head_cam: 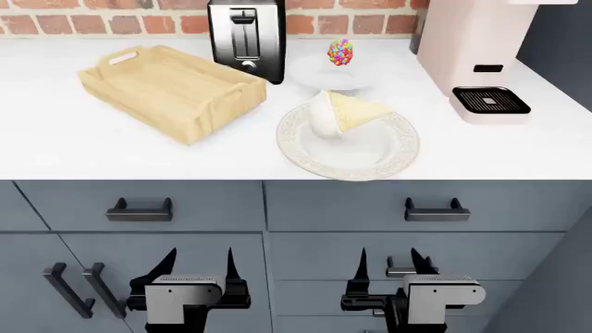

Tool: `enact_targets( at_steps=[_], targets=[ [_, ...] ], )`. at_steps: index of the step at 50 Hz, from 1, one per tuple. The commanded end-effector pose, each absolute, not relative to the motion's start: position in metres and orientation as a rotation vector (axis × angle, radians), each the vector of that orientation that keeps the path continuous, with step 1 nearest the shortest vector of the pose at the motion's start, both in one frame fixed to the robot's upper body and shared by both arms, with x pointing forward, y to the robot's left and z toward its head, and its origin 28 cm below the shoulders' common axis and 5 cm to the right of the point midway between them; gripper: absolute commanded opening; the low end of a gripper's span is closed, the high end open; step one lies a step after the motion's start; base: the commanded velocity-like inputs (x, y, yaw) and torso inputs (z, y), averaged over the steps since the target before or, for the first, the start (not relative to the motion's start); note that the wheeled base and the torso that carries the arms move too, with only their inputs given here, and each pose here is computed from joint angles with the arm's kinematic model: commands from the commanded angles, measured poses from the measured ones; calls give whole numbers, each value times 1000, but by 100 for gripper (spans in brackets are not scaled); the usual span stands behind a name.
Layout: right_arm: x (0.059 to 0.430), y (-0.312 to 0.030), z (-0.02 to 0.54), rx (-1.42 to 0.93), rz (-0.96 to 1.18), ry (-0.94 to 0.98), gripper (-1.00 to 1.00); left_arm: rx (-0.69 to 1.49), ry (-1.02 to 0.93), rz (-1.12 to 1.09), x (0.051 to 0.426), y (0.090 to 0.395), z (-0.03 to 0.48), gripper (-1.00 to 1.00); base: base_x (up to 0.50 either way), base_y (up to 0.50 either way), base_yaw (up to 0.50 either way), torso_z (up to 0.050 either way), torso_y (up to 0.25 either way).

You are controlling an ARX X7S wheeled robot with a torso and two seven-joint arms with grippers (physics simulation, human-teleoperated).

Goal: Move the dessert items from the plate to the tray.

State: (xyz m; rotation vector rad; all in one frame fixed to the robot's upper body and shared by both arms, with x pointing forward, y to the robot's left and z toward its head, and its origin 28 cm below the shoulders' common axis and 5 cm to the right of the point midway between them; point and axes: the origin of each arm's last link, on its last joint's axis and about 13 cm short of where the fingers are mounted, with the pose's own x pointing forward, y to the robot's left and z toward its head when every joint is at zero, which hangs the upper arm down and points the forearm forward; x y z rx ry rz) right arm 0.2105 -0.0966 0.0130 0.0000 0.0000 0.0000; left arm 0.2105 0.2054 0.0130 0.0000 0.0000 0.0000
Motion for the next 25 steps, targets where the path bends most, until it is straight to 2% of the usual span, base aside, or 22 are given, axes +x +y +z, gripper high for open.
enact_targets(
  at_steps=[1, 4, 15, 21, 25],
  targets=[
    [210, -96, 14, -20, 5, -9, 100, 4, 2, -23, 211, 204, 15, 100, 0, 0, 0, 0, 0],
    [212, -101, 27, -46, 16, -40, 100, 8, -1, -67, 211, 199, 20, 100, 0, 0, 0, 0, 0],
    [210, -100, 81, -57, 83, -121, 100, -20, 31, -99, 205, 200, 45, 100, 0, 0, 0, 50, 0],
    [209, -107, 155, -130, 243, -174, 100, 76, 106, -95, 188, 228, 78, 100, 0, 0, 0, 50, 0],
    [211, -113, 221, -243, 389, -219, 100, 14, 315, -62, 153, 266, 58, 100, 0, 0, 0, 50, 0]
  ],
)
